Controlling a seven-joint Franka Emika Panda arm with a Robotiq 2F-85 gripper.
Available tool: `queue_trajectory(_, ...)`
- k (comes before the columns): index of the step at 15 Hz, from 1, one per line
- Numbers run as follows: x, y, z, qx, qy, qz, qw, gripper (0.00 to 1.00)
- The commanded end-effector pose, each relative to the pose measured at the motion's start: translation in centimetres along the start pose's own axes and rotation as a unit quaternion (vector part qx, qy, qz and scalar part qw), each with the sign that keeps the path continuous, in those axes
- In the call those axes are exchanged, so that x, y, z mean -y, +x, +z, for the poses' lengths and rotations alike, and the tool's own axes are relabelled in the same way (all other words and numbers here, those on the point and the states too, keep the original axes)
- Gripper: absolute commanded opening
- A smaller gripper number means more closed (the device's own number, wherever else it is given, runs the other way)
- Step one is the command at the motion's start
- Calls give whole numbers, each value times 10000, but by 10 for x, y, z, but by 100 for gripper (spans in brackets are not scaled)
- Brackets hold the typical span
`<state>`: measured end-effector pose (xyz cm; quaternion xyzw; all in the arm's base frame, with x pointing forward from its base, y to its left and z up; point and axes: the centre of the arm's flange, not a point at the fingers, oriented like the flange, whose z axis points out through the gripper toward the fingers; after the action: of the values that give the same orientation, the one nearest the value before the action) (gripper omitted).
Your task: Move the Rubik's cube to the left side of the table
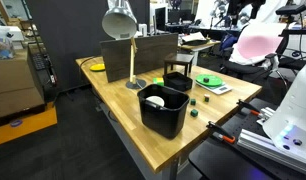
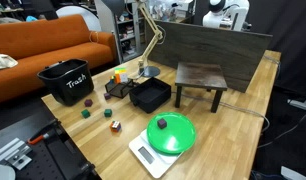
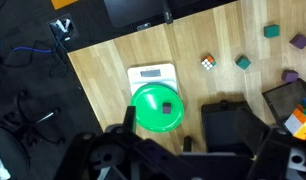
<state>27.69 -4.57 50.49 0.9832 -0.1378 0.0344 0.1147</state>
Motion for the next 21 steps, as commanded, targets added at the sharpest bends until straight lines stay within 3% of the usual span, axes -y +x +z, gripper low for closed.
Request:
queue_trajectory(1, 0, 0, 0, 0, 0, 0, 10000, 100)
queue_trajectory(18, 0, 0, 0, 0, 0, 0, 10000, 100)
queue_trajectory(21, 1, 3, -2, -163, 6, -79, 9998, 100)
